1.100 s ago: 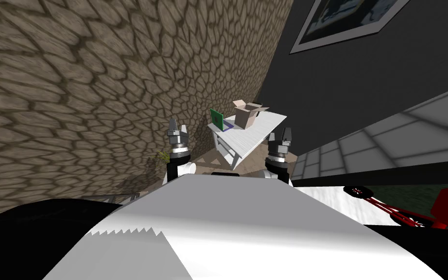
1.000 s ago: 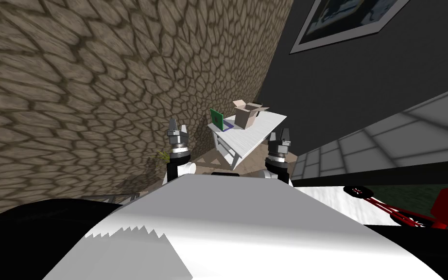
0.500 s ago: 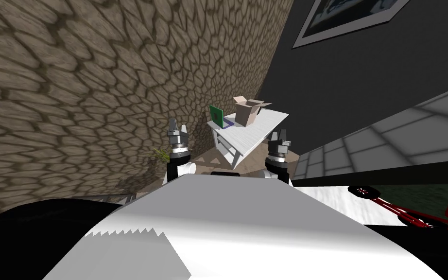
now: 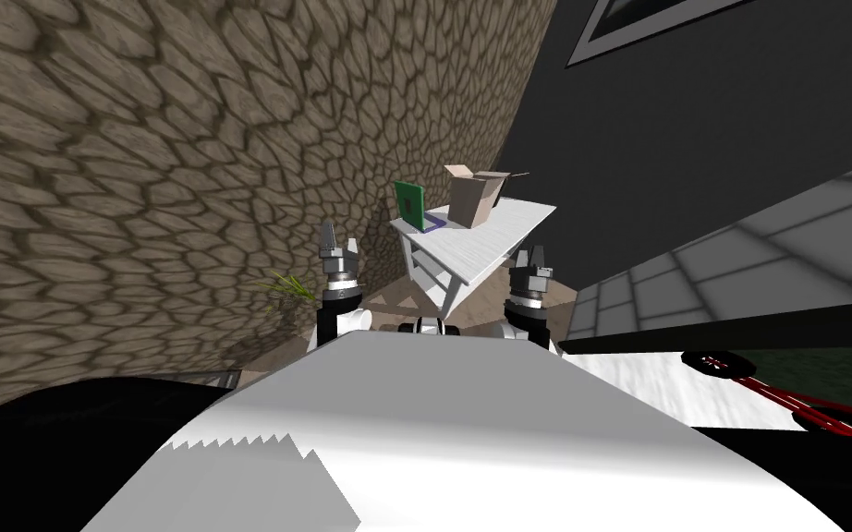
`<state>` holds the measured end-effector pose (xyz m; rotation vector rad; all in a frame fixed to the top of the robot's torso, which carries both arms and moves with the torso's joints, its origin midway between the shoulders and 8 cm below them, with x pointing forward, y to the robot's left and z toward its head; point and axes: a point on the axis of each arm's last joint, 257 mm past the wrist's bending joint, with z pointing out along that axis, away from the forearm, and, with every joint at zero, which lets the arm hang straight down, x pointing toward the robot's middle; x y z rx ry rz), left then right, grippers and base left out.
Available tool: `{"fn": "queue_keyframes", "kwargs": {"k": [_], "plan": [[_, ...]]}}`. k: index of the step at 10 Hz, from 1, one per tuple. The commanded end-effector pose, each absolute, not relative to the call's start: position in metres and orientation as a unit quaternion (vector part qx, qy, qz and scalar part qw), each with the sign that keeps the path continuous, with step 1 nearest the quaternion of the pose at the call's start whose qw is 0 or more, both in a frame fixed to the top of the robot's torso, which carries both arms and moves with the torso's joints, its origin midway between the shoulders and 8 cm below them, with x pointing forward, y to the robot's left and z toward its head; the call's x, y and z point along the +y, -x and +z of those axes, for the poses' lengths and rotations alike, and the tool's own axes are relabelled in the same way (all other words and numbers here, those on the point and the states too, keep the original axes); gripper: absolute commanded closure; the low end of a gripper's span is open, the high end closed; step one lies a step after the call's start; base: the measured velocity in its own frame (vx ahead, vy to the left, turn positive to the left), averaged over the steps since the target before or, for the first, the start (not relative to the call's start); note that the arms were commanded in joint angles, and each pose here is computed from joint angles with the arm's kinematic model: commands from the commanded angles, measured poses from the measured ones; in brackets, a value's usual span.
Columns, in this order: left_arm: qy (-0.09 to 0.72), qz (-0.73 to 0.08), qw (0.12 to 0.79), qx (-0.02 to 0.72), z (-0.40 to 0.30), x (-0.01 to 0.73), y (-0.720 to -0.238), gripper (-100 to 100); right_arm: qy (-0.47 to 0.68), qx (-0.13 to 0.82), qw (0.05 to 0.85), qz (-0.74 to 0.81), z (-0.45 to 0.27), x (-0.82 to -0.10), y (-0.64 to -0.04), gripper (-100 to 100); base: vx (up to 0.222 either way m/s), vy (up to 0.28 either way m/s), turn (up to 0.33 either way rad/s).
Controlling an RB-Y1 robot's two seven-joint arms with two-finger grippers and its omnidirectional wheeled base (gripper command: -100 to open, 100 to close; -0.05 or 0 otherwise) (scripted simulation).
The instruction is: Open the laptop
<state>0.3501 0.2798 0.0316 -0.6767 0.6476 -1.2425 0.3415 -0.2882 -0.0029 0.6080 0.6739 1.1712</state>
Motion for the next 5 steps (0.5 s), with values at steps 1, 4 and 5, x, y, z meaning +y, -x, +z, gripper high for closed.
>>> {"fn": "queue_keyframes", "kwargs": {"k": [1,4,5], "plan": [[0.291,-0.556,0.705,0.33,0.021,0.278,-0.368,-100,-0.277,0.307,0.738,0.533,-0.003,-0.288,-0.341,0,-0.03,-0.065,-0.065],[0.281,-0.542,0.698,0.373,0.008,0.287,-0.397,-100,-0.277,0.307,0.738,0.534,-0.003,-0.288,-0.342,0,-0.026,-0.101,-0.107],[0.277,-0.54,0.698,0.38,0.006,0.287,-0.398,-100,-0.277,0.307,0.738,0.534,-0.003,-0.288,-0.342,0,-0.029,-0.075,-0.036]]}}
